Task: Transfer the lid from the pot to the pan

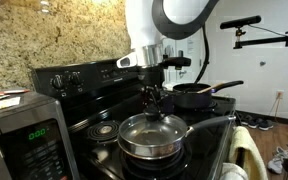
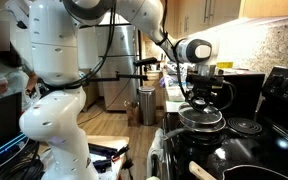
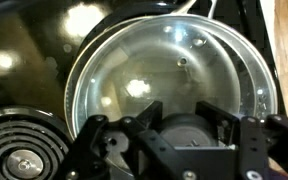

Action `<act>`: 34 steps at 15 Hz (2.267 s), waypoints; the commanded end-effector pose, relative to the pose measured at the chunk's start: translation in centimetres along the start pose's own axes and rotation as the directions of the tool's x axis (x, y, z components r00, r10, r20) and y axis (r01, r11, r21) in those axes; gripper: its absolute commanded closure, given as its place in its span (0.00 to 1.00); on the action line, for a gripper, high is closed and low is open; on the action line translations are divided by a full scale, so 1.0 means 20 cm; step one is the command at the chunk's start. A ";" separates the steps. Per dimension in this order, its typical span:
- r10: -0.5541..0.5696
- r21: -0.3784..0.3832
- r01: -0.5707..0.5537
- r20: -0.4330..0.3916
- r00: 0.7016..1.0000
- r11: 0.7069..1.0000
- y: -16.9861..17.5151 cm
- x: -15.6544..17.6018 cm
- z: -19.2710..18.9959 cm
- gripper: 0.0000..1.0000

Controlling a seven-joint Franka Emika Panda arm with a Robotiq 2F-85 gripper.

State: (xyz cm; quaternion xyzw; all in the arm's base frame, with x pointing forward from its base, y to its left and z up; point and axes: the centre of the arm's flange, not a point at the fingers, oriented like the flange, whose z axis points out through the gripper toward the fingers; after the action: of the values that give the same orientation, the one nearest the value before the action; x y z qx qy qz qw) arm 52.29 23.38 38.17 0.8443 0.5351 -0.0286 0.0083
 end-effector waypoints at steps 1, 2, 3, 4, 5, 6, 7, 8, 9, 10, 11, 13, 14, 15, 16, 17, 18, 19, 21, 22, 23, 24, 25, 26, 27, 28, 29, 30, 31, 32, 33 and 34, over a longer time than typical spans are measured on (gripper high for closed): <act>-0.040 -0.040 0.040 -0.018 0.999 0.998 0.00 -0.03 0.02 0.84; -0.041 -0.044 0.040 -0.018 0.999 0.998 0.00 -0.03 0.02 0.84; -0.043 -0.046 0.042 -0.020 0.999 0.998 0.00 -0.03 0.03 0.84; -0.043 -0.048 0.042 -0.023 0.999 0.998 0.01 -0.03 0.02 0.84; -0.044 -0.050 0.043 -0.025 0.999 0.998 0.01 -0.03 0.01 0.84; -0.044 -0.051 0.043 -0.025 0.999 0.998 0.01 -0.03 0.01 0.84; -0.046 -0.052 0.044 -0.024 0.999 0.998 0.01 -0.03 0.01 0.84; -0.048 -0.057 0.047 -0.023 0.999 0.997 0.01 -0.03 0.01 0.84; -0.048 -0.062 0.046 -0.021 0.999 0.997 0.01 -0.04 0.01 0.84; -0.048 -0.066 0.046 -0.022 0.999 0.997 0.01 -0.04 0.01 0.84; -0.047 -0.072 0.046 -0.018 0.999 0.996 0.02 -0.04 0.01 0.84; -0.048 -0.077 0.047 -0.010 0.999 0.996 0.02 -0.05 0.01 0.84; -0.043 -0.079 0.043 -0.009 0.999 0.996 0.03 -0.05 0.01 0.34; -0.041 -0.079 0.040 -0.010 0.999 0.996 0.03 -0.05 0.01 0.33; -0.043 -0.080 0.041 -0.015 0.999 0.996 0.03 -0.05 0.00 0.27; -0.041 -0.086 0.039 -0.023 0.999 0.996 0.04 -0.05 -0.01 0.21; -0.039 -0.091 0.036 -0.029 0.999 0.995 0.04 -0.05 -0.02 0.14; -0.038 -0.092 0.035 -0.032 0.999 0.995 0.04 -0.05 -0.02 0.08; -0.036 -0.093 0.033 -0.035 0.999 0.995 0.05 -0.05 -0.03 0.01; -0.032 -0.094 0.029 -0.036 0.999 0.995 0.05 -0.05 -0.04 0.00; 0.001 -0.094 -0.003 -0.021 1.000 0.996 0.06 -0.06 -0.07 0.00; 0.033 -0.103 -0.035 -0.021 0.999 0.994 0.08 -0.08 -0.10 0.00; 0.075 -0.098 -0.075 -0.010 0.997 0.992 0.09 -0.10 -0.13 0.00; 0.134 -0.092 -0.135 -0.019 0.991 0.986 0.12 -0.13 -0.17 0.00; 0.197 -0.096 -0.199 -0.023 0.980 0.975 0.14 -0.16 -0.21 0.00; 0.254 -0.108 -0.255 -0.022 0.967 0.961 0.17 -0.21 -0.26 0.00; 0.308 -0.107 -0.309 -0.027 0.951 0.945 0.19 -0.24 -0.29 0.00; 0.361 -0.109 -0.361 -0.023 0.932 0.926 0.22 -0.28 -0.33 0.00; 0.413 -0.104 -0.413 -0.018 0.910 0.905 0.24 -0.33 -0.35 0.00; 0.464 -0.104 -0.463 -0.014 0.886 0.880 0.26 -0.37 -0.38 0.00; 0.512 -0.096 -0.509 0.003 0.859 0.855 0.28 -0.41 -0.39 0.00; 0.556 -0.089 -0.552 0.024 0.831 0.829 0.30 -0.44 -0.39 0.00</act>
State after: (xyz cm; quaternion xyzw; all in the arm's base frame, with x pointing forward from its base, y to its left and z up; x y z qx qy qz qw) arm 54.39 14.83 45.35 0.9421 0.3320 -0.0008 0.0474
